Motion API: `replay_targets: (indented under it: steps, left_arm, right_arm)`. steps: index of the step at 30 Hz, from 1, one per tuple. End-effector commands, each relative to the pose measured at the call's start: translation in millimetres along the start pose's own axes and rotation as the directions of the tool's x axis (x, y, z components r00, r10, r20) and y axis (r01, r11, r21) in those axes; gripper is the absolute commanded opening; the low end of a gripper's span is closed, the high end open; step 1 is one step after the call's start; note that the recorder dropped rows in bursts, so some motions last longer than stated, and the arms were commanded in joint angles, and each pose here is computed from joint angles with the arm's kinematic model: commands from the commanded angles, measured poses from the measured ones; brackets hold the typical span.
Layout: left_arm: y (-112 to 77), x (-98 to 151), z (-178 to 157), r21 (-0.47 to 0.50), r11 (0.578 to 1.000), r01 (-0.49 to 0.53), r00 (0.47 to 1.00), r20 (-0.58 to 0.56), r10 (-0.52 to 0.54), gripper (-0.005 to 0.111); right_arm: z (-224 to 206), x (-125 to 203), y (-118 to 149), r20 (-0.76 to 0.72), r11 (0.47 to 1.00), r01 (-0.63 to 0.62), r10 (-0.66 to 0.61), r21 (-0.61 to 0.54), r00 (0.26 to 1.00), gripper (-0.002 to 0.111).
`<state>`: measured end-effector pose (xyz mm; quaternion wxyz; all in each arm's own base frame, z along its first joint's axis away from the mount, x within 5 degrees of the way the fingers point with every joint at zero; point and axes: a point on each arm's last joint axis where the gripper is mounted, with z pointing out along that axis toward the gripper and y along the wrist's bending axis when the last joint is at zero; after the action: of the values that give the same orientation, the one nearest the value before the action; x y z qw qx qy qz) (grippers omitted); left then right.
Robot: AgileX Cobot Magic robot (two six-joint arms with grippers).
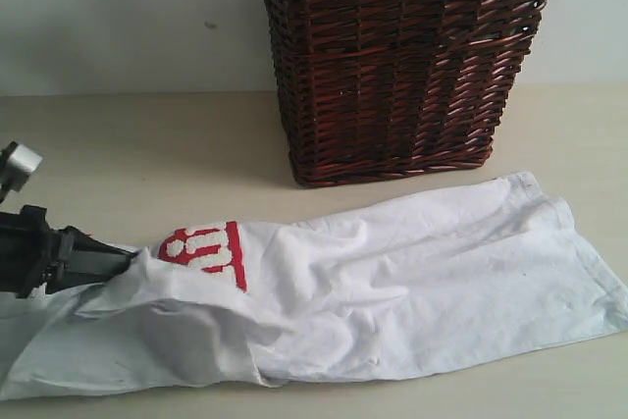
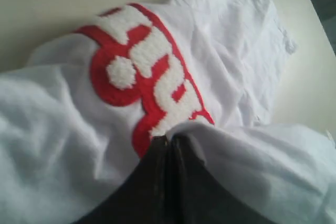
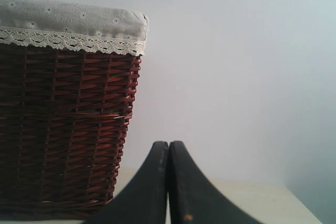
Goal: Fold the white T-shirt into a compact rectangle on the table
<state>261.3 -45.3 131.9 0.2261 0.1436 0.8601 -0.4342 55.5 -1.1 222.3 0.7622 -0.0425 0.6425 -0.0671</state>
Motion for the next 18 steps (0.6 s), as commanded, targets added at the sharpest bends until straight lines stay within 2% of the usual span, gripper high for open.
replay_targets:
  steps: [1, 7, 10, 11, 14, 18]
  left_arm:
    - [20.8, -7.1, -19.7, -0.090, 0.991, 0.099, 0.989, 0.118, -0.088, 0.000]
    - [32.6, 1.3, -21.5, -0.120, 0.987, 0.108, 0.992, 0.076, -0.099, 0.000]
    - [36.3, 4.5, -18.8, -0.119, 0.986, 0.121, 0.992, 0.062, -0.114, 0.006]
    - [38.4, 5.2, -17.9, -0.125, 0.983, 0.132, 0.990, 0.064, -0.124, 0.010]
    - [46.1, 6.6, -17.1, -0.181, 0.971, 0.158, 0.986, 0.074, -0.146, 0.036]
    - [54.4, 5.9, -18.7, -0.268, 0.956, 0.120, 0.991, 0.086, -0.101, 0.065]
  right_arm:
    - [-0.6, 0.7, -0.2, 0.008, 1.000, -0.001, 0.001, 0.006, 1.000, 0.000]
    - [-0.6, 0.7, -0.2, 0.008, 1.000, -0.001, 0.001, 0.006, 1.000, 0.000]
    - [-0.6, 0.7, -0.2, 0.008, 1.000, -0.001, 0.001, 0.006, 1.000, 0.000]
    - [-0.6, 0.7, -0.2, 0.008, 1.000, -0.001, 0.001, 0.006, 1.000, 0.000]
    - [-0.6, 0.7, -0.2, 0.008, 1.000, -0.001, 0.001, 0.006, 1.000, 0.000]
    - [-0.6, 0.7, -0.2, 0.008, 1.000, -0.001, 0.001, 0.006, 1.000, 0.000]
